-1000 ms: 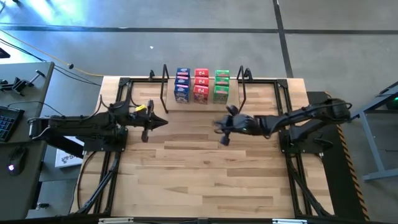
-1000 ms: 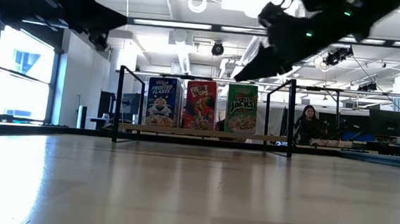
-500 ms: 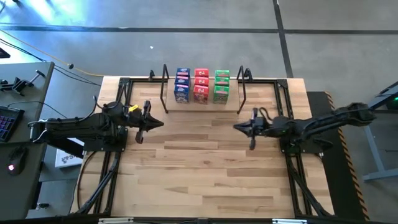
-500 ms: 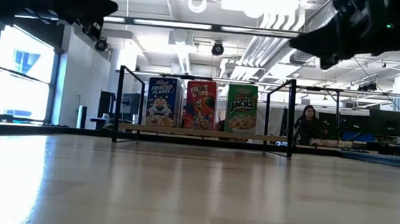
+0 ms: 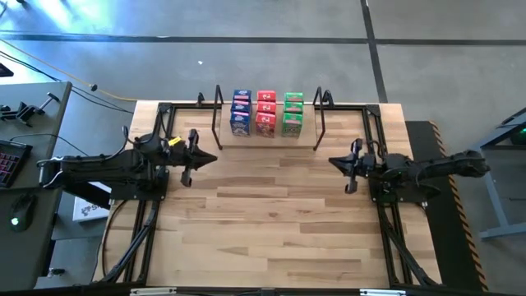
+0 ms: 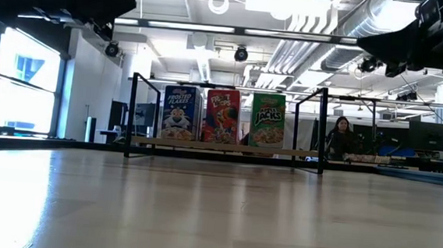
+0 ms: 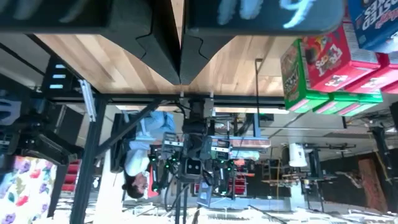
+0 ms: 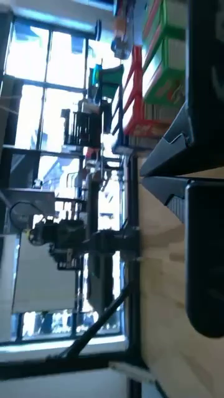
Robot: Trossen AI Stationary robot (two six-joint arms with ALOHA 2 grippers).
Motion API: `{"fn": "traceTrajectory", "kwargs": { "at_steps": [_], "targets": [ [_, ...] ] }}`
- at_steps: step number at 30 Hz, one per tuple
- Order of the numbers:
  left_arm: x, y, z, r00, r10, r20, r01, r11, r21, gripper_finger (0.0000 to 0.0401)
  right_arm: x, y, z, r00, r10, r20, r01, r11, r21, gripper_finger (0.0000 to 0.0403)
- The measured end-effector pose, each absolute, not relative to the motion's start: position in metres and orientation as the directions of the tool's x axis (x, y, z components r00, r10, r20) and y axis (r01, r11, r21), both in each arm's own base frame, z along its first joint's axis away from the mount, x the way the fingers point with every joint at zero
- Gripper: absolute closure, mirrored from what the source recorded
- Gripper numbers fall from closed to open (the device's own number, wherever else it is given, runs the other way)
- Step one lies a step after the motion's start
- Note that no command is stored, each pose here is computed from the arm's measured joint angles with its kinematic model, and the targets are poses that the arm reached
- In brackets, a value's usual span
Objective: Stack cereal on shelf
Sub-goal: Return to Home Position
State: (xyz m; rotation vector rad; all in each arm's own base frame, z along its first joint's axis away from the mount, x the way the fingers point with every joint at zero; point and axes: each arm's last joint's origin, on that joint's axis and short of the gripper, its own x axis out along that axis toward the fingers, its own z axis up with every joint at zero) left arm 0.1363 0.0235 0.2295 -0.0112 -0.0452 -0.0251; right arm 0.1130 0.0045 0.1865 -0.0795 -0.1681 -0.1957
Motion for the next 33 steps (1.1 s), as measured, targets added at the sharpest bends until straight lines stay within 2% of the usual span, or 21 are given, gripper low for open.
{"fn": "traceTrajectory", "kwargs": {
  "at_steps": [10, 17, 22, 27, 33],
  "targets": [
    [0.145, 0.026, 0.228, 0.999, -0.007, 0.05, 0.006, 1.0, 0.016, 0.0401, 0.096, 0.0, 0.177, 0.959, -0.263, 0.104, 0.269, 0.962, -0.046, 0.0403],
    [0.133, 0.021, 0.222, 0.998, -0.052, -0.031, 0.051, 0.999, -0.007, 0.0401, 0.095, 0.0, 0.174, 0.96, -0.27, 0.074, 0.273, 0.962, -0.022, 0.0403],
    [0.118, 0.017, 0.202, 0.995, -0.051, 0.082, 0.053, 0.998, -0.03, 0.04, 0.095, 0.0, 0.174, 0.959, -0.272, 0.074, 0.274, 0.962, -0.015, 0.0403],
    [0.106, 0.017, 0.183, 0.989, 0.024, 0.146, -0.014, 0.997, -0.071, 0.0401, 0.095, -0.002, 0.174, 0.943, -0.326, 0.073, 0.329, 0.943, -0.039, 0.0403],
    [0.095, 0.017, 0.178, 0.989, 0.105, 0.109, -0.097, 0.993, -0.073, 0.0401, 0.094, -0.002, 0.174, 0.936, -0.346, 0.071, 0.35, 0.935, -0.06, 0.0403]
  ]
}}
